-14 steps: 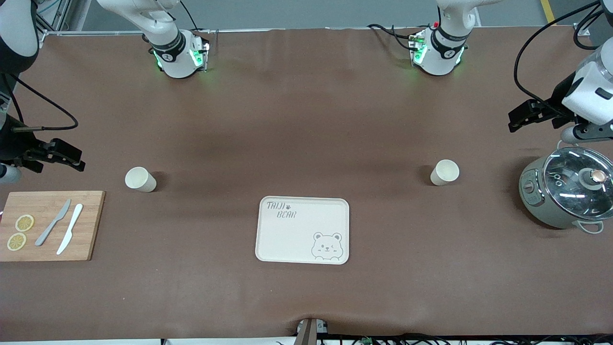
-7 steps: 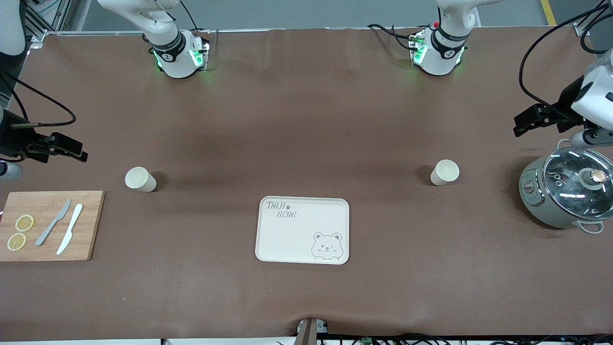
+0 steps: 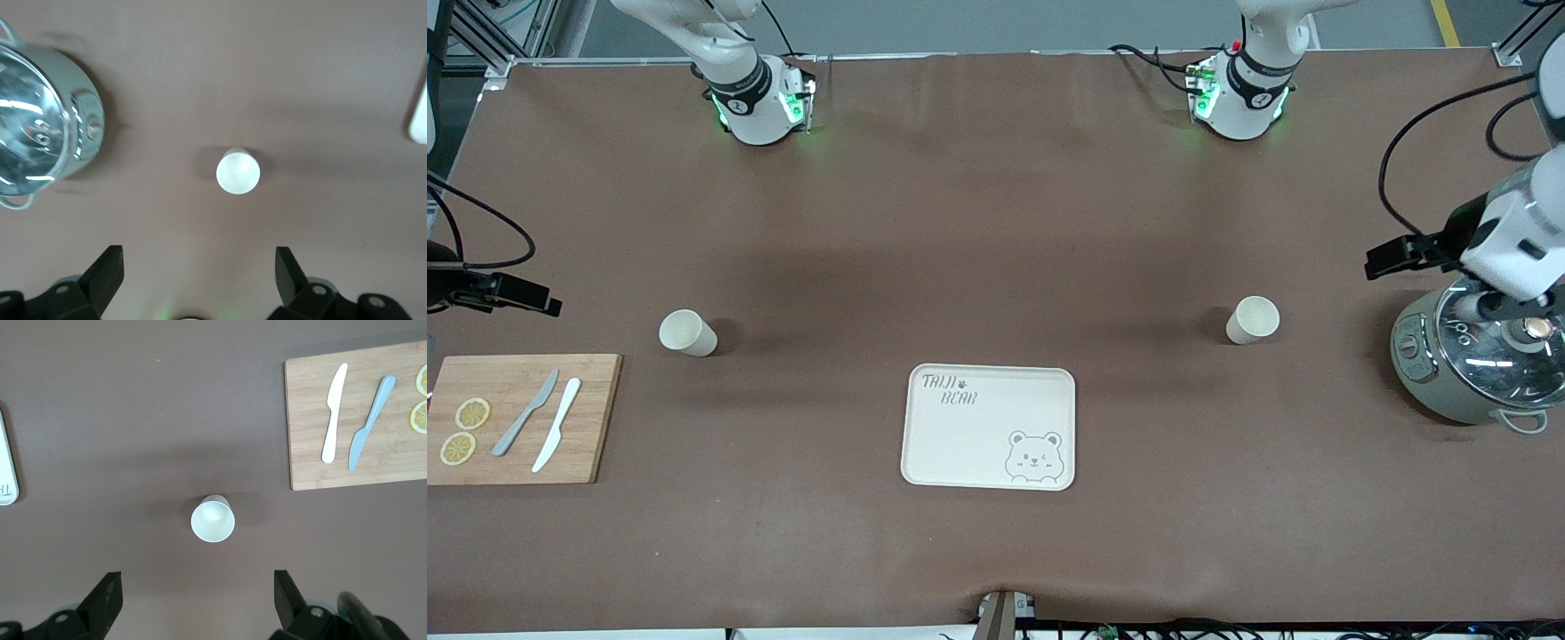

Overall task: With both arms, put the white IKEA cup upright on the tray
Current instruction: 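Move the left gripper and the right gripper toward the white cups, then lower both grippers around the white cups and close them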

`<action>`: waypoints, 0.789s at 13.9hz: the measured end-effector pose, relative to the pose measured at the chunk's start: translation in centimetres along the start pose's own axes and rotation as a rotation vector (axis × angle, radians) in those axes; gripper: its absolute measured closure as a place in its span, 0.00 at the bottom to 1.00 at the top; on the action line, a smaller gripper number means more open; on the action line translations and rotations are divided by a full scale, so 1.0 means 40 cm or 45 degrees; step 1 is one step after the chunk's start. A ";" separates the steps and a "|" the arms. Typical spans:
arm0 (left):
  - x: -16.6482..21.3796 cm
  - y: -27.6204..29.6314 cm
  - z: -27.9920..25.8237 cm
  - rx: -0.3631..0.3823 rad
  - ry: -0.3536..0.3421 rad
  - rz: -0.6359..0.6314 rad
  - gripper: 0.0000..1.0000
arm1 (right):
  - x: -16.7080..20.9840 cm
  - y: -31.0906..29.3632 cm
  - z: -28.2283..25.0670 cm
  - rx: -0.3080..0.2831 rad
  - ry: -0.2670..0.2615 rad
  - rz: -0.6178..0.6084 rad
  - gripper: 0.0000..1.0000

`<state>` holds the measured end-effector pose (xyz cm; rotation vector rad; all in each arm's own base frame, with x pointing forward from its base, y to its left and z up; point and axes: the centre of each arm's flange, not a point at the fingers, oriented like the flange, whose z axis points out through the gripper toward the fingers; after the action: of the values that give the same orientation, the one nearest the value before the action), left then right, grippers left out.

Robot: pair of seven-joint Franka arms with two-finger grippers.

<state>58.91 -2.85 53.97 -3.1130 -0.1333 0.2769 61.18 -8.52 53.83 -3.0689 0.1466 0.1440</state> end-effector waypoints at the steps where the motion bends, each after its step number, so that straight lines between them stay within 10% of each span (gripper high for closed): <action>1: 0.016 0.003 0.049 -0.001 -0.023 0.003 0.00 | 0.004 0.003 0.019 0.000 -0.021 0.003 0.00; 11: 0.035 0.039 0.458 -0.024 0.052 0.034 0.00 | -0.035 0.050 0.440 0.005 -0.209 0.112 0.00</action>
<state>57.19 -4.19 35.67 -3.1391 -0.0947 0.2138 58.02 -9.14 36.34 -3.0306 0.2724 0.3981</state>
